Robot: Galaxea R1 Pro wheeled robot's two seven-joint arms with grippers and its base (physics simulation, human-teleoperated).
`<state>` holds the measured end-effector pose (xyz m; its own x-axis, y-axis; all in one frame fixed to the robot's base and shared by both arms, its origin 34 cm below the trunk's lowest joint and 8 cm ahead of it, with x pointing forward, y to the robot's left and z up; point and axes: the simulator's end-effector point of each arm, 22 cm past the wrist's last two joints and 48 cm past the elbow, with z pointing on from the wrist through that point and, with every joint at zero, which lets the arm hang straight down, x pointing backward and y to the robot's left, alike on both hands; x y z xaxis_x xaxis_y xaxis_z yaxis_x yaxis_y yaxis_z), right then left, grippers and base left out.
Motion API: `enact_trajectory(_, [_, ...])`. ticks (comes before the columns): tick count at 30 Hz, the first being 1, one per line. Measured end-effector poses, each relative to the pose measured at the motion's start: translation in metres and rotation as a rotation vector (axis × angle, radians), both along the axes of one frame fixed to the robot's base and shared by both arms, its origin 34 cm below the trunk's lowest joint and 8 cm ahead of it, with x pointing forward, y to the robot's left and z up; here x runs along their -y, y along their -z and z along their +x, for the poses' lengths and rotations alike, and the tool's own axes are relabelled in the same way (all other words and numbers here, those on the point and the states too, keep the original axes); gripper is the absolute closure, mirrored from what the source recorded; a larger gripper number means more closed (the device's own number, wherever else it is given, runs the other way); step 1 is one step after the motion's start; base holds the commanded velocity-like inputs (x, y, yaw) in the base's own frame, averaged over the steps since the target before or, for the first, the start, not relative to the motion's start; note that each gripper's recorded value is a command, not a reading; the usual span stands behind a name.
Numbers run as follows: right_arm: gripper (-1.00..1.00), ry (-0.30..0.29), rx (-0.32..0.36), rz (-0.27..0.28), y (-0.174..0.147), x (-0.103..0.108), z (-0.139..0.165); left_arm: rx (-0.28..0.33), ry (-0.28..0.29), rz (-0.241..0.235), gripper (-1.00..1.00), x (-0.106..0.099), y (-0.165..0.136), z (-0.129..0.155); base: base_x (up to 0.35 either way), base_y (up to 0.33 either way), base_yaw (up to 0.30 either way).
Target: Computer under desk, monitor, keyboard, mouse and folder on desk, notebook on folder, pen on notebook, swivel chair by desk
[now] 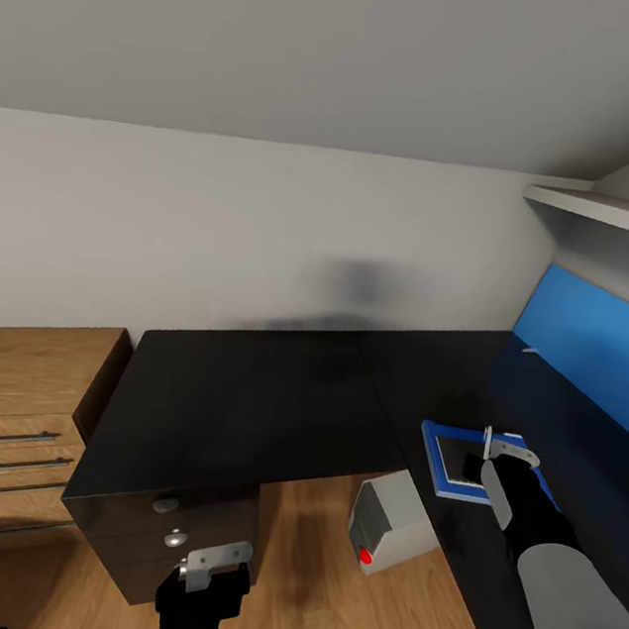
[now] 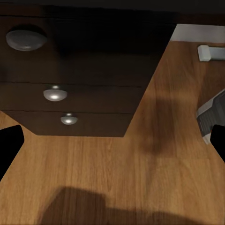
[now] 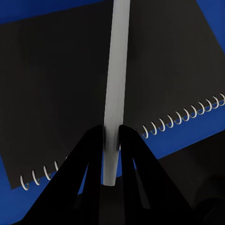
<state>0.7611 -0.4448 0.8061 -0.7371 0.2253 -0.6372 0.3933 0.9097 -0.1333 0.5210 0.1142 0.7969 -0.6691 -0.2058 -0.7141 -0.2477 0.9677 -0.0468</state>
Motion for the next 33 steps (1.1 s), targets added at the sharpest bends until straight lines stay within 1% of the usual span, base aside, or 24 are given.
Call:
enact_trajectory(12, [1.00,-0.003,0.000,-0.003,-0.0004,-0.0003,0.0004,0.000,0.000,0.001,-1.00,-0.0004,0.0001,0.0001,0.000,0.000,0.000])
enact_trajectory(13, [-1.00,-0.003,0.000,-0.003,-0.0005,-0.0003,0.0004,0.000,0.000,0.000,-1.00,-0.0003,0.0001,0.0001,0.000,0.000,0.000])
enact_trajectory(33, [-1.00,-0.002,0.001,-0.003,-0.0007,-0.0003,0.0006,-0.001,0.001,-0.001,-1.00,0.0002,0.0003,-0.0003,0.000,0.000,0.000])
